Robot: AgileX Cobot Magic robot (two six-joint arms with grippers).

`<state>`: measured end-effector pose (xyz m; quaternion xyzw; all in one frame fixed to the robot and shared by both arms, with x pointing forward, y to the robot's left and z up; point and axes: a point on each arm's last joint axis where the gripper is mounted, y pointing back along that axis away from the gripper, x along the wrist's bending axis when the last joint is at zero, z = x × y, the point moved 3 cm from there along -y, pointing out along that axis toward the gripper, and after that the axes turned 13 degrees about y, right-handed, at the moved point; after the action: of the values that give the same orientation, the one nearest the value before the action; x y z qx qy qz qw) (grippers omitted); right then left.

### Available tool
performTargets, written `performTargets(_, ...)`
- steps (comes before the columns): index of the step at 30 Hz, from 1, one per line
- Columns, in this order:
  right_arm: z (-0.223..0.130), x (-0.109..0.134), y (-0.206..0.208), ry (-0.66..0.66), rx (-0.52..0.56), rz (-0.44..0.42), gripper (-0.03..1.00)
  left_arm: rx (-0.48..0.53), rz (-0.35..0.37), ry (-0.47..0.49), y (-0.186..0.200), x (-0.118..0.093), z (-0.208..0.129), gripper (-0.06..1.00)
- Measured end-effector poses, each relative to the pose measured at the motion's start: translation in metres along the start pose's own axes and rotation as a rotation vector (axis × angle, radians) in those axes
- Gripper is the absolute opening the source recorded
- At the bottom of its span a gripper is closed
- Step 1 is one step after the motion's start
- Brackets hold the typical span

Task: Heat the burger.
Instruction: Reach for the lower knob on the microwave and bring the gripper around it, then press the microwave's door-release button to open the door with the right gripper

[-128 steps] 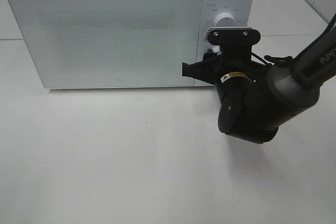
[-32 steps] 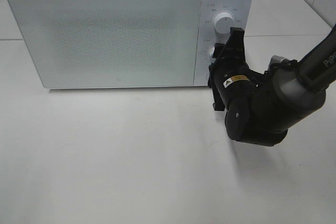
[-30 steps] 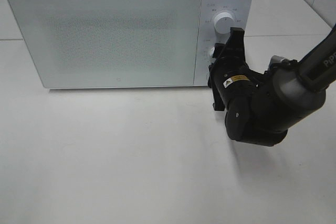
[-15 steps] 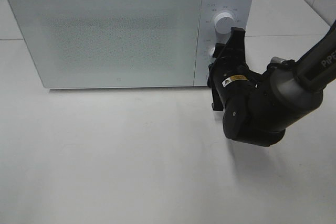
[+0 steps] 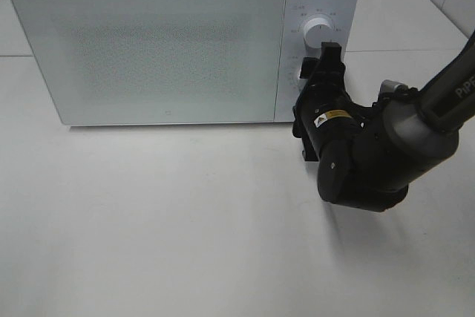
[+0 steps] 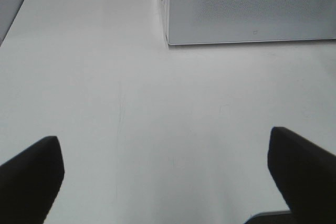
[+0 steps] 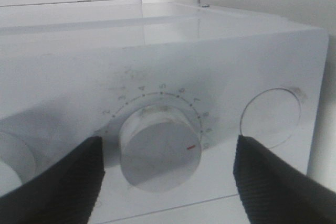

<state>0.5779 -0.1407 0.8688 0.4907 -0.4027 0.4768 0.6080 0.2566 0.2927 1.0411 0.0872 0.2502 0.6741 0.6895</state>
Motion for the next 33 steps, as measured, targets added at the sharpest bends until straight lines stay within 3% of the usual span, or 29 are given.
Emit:
performTargets(9, 0.008, 0.012, 0.014, 0.167, 0.032, 0.029, 0.72, 0.000, 0.000, 0.000, 0.000, 0.000, 0.000, 0.97)
performTargets(15, 0.006, 0.025, 0.028, 0.369, 0.134, 0.038, 0.71, 0.000, -0.001, 0.000, 0.000, 0.000, 0.000, 0.97)
performTargets(19, 0.001, 0.031, 0.039, 0.644, 0.261, -0.005, 0.71, 0.000, -0.001, 0.000, 0.000, 0.000, 0.000, 0.97)
performTargets(20, 0.001, 0.031, 0.039, 0.644, 0.261, -0.005, 0.71, 0.000, -0.001, 0.000, 0.000, 0.000, 0.000, 0.97)
performTargets(22, -0.001, 0.037, 0.048, 0.819, 0.341, -0.013, 0.71, 0.000, -0.001, 0.000, 0.000, 0.000, 0.000, 0.97)
performTargets(23, -0.001, 0.037, 0.048, 0.819, 0.341, -0.013, 0.71, 0.000, -0.001, 0.000, 0.000, 0.000, 0.000, 0.97)
performTargets(24, 0.002, 0.040, 0.052, 0.940, 0.396, -0.019, 0.71, 0.000, -0.001, 0.000, 0.000, 0.000, 0.000, 0.97)
performTargets(28, 0.009, 0.041, 0.056, 1.082, 0.474, -0.040, 0.71, 0.000, -0.001, 0.000, 0.000, 0.000, 0.000, 0.97)
performTargets(30, 0.017, 0.039, 0.061, 1.216, 0.578, -0.064, 0.71, 0.000, -0.001, 0.000, 0.000, 0.000, 0.000, 0.97)
performTargets(31, 0.017, 0.039, 0.061, 1.216, 0.578, -0.064, 0.71, 0.000, -0.001, 0.000, 0.000, 0.000, 0.000, 0.97)
performTargets(33, 0.026, 0.038, 0.067, 1.304, 0.678, -0.080, 0.71, 0.000, -0.001, 0.000, 0.000, 0.000, 0.000, 0.97)
